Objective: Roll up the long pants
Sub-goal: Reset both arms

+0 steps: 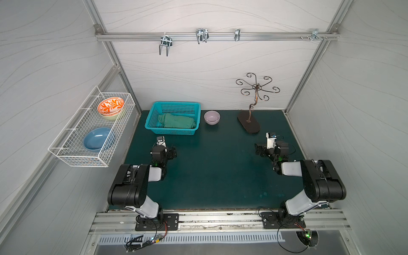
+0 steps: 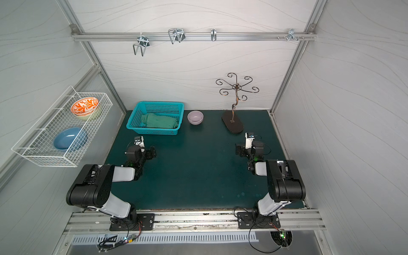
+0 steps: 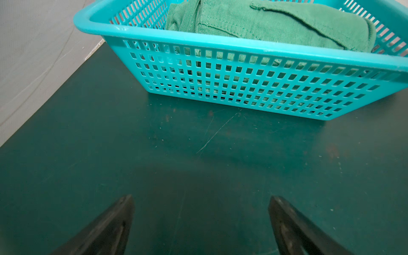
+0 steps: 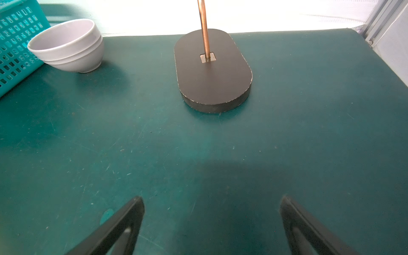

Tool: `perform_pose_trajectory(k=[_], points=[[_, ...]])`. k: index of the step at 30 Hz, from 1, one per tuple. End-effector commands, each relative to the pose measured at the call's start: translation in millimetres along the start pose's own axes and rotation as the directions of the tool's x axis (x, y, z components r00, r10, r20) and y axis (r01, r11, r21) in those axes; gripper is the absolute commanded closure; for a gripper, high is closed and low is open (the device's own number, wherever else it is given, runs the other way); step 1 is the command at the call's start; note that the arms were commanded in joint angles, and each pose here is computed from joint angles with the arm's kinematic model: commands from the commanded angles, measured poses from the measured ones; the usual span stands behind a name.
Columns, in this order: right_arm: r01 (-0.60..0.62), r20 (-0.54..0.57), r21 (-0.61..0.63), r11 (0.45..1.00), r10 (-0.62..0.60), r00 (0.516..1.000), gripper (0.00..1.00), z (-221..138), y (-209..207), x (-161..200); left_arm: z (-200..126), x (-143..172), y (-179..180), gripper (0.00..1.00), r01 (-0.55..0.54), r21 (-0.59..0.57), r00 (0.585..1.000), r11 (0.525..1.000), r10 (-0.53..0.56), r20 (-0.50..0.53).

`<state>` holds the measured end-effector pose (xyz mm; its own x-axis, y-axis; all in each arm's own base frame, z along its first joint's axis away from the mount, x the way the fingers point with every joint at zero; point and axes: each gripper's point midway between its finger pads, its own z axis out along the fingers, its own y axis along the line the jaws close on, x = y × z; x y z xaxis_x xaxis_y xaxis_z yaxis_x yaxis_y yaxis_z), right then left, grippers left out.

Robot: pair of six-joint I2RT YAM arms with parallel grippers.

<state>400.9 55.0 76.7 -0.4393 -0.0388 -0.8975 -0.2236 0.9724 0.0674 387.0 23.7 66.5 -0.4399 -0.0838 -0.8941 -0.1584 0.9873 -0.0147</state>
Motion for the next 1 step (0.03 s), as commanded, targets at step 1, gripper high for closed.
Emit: perform_pose_trajectory(k=[1], points=[[0.015,0.020,0.006,1.000,-0.015,1.000,0.01,-2.6,0.9,-3.8,2.0,-26.5,-2.8,0.00,0.004,0.014,0.997,1.000,-0.005,0.079]])
